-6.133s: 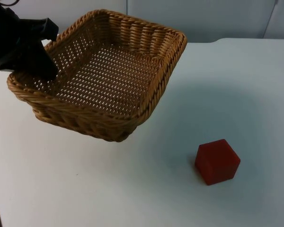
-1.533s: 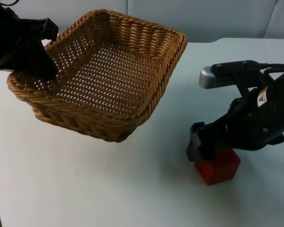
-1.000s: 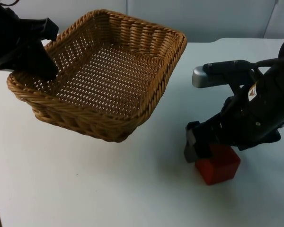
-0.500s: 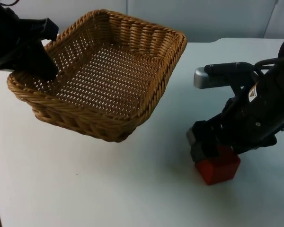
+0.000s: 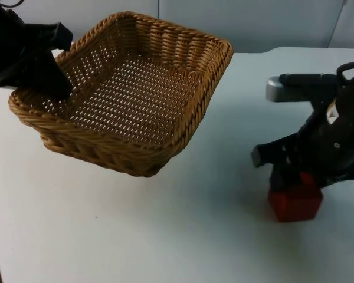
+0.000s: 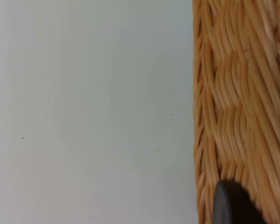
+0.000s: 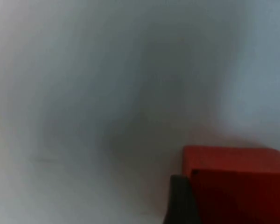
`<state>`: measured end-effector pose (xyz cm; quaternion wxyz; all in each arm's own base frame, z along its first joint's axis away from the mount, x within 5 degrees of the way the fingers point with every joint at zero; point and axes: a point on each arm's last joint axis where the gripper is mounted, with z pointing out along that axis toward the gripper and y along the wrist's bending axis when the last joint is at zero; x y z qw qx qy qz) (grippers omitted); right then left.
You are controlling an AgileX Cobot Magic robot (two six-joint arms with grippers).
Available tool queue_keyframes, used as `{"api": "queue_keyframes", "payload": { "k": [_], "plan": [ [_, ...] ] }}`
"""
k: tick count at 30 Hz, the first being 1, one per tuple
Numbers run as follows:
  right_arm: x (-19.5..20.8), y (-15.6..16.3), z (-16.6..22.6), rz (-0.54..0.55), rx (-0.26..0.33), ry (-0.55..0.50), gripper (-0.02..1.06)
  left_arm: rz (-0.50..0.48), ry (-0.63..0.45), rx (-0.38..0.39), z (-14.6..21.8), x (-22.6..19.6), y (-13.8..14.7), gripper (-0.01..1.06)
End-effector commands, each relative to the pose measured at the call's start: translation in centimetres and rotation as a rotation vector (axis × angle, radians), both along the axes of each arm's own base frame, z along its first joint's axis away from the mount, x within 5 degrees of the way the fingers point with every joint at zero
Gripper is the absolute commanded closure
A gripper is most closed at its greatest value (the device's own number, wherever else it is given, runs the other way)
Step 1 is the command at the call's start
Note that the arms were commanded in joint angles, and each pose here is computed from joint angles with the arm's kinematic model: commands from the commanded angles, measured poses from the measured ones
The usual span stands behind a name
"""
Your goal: Pick up the basket with the left hand and place the cube into the basket with the right hand.
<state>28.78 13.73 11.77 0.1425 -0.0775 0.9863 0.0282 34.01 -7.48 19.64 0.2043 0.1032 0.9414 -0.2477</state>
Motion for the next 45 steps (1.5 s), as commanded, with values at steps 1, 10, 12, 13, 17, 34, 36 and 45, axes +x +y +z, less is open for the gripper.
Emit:
{"api": "queue_keyframes", "payload": {
  "k": [1,10,12,13,17,34,36,45],
  "plan": [
    [0.4,-1.6,1.1,-0.041,-0.038,-0.021,1.04,0.025,-0.021,-0.029,0.9,0.2,0.0,1.05],
    [2.5,-6.6,13.1,-0.106,-0.016,-0.320,1.05,0.025,-0.021,-0.029,0.9,0.2,0.0,1.05],
    [2.2,-5.2,17.4,0.000,0.075,-0.426,1.05,0.025,-0.021,-0.029,0.9,0.2,0.0,1.05],
    [2.1,-4.3,19.1,0.081,0.111,-0.466,1.05,0.025,-0.021,-0.029,0.9,0.2,0.0,1.05],
    [1.4,-0.9,22.2,0.258,0.268,-0.525,1.05,0.025,-0.021,-0.029,0.9,0.2,0.0,1.05],
    [5.2,9.8,16.4,0.528,0.289,-0.345,1.05,0.025,-0.021,-0.029,0.9,0.2,0.0,1.05],
    [5.4,10.4,16.5,0.541,0.292,-0.344,1.05,0.025,-0.021,-0.029,0.9,0.2,0.0,1.05],
    [6.6,13.5,15.4,0.589,0.307,-0.235,1.03,0.025,-0.021,-0.029,0.9,0.2,0.0,1.05]
  ]
}}
